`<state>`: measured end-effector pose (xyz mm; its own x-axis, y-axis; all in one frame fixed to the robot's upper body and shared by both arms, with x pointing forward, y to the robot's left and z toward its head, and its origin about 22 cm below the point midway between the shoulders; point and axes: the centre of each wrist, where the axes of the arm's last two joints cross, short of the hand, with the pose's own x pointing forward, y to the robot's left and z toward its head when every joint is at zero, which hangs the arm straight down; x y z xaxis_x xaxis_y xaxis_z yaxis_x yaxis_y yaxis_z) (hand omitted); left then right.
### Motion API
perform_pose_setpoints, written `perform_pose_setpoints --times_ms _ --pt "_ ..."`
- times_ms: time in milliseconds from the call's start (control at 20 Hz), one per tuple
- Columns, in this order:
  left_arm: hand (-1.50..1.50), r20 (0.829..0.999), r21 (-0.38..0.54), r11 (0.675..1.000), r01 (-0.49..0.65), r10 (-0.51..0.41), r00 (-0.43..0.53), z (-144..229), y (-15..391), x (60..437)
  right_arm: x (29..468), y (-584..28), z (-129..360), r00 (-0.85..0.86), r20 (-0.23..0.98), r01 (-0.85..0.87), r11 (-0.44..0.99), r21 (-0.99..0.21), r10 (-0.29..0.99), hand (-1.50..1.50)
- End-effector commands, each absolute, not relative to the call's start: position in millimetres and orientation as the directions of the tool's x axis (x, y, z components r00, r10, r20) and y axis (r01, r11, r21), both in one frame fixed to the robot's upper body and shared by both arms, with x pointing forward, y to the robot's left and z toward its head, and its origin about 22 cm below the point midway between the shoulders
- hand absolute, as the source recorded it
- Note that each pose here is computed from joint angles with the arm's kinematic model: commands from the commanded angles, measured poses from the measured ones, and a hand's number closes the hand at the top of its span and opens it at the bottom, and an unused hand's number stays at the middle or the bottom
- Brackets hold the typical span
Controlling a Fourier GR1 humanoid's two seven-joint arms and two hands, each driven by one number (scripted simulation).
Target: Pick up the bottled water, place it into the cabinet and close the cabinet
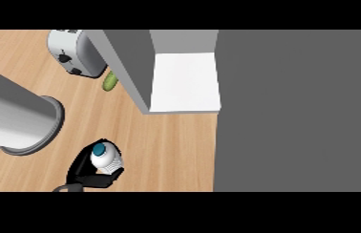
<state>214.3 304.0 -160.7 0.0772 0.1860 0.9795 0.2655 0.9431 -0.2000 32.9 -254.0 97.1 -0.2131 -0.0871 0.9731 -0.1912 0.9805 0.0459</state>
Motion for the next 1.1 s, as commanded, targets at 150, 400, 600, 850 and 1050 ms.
perform_pose_setpoints --times_ms 150,400,600,850,1050 --pt "1.5 0.936 -0.346 0.869 0.355 0.346 0.066 -174.2 267.6 211.1 24.8 -255.7 116.4 -0.245 0.967 -0.198 0.98 0.021 -0.071 -1.5" --pt "1.5 0.942 -0.314 0.934 0.174 0.329 -0.065 -171.7 270.4 213.3 26.6 -257.5 116.3 -0.255 0.964 -0.186 0.982 0.027 -0.074 -1.5" --pt "1.5 0.934 -0.333 0.942 -0.041 0.324 -0.152 -170.1 240.7 221.8 23.2 -257.3 116.6 -0.247 0.965 -0.186 0.982 0.042 -0.089 -1.5" --pt "1.5 0.918 -0.369 0.929 0.029 0.37 -0.146 -155.5 225.0 234.7 22.9 -251.1 128.2 -0.247 0.964 -0.204 0.978 0.049 -0.1 -1.5" --pt "1.5 0.916 -0.378 0.924 0.057 0.383 -0.12 -138.0 191.0 255.6 27.6 -247.7 118.7 -0.226 0.97 -0.216 0.976 0.041 -0.091 -1.5"
